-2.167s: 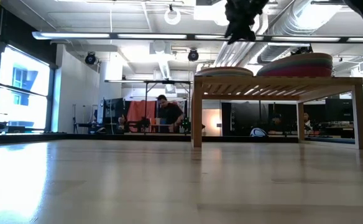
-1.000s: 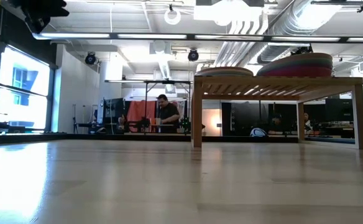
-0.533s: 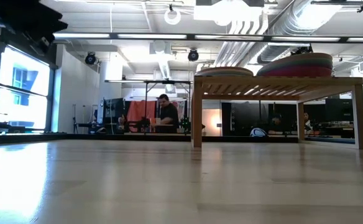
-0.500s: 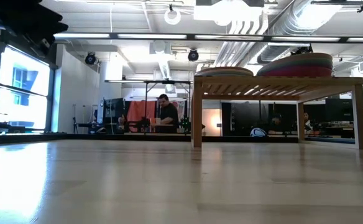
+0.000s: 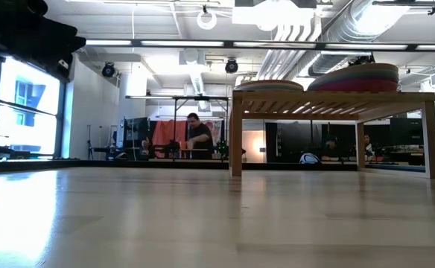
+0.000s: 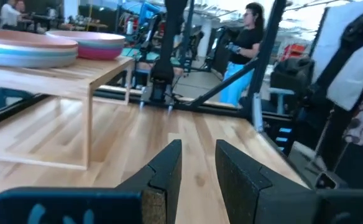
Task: Place and stack plates onto a shelf
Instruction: Return to Home Position
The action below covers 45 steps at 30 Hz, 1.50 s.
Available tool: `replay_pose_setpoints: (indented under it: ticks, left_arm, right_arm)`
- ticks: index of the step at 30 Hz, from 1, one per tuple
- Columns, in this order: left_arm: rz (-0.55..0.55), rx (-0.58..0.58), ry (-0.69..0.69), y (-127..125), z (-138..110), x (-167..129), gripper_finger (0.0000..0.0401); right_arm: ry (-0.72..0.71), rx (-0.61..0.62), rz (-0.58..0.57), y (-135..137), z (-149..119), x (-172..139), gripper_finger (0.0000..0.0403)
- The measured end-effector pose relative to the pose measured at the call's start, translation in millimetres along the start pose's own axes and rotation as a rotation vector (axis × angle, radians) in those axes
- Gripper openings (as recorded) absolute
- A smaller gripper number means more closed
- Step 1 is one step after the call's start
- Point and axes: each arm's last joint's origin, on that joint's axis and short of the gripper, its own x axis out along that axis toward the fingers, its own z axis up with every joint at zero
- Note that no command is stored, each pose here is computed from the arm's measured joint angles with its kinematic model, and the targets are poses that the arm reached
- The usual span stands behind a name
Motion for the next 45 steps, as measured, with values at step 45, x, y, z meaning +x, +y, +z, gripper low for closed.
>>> replay_pose_setpoints:
  ticks: [45]
  left_arm:
    - [-0.068, -0.082, -0.007, -0.7, -17.5, 5.2, 0.0085]
  right_arm:
    - [-0.273, -0.166, -0.083, -78.1, -187.2, -136.6, 0.0124]
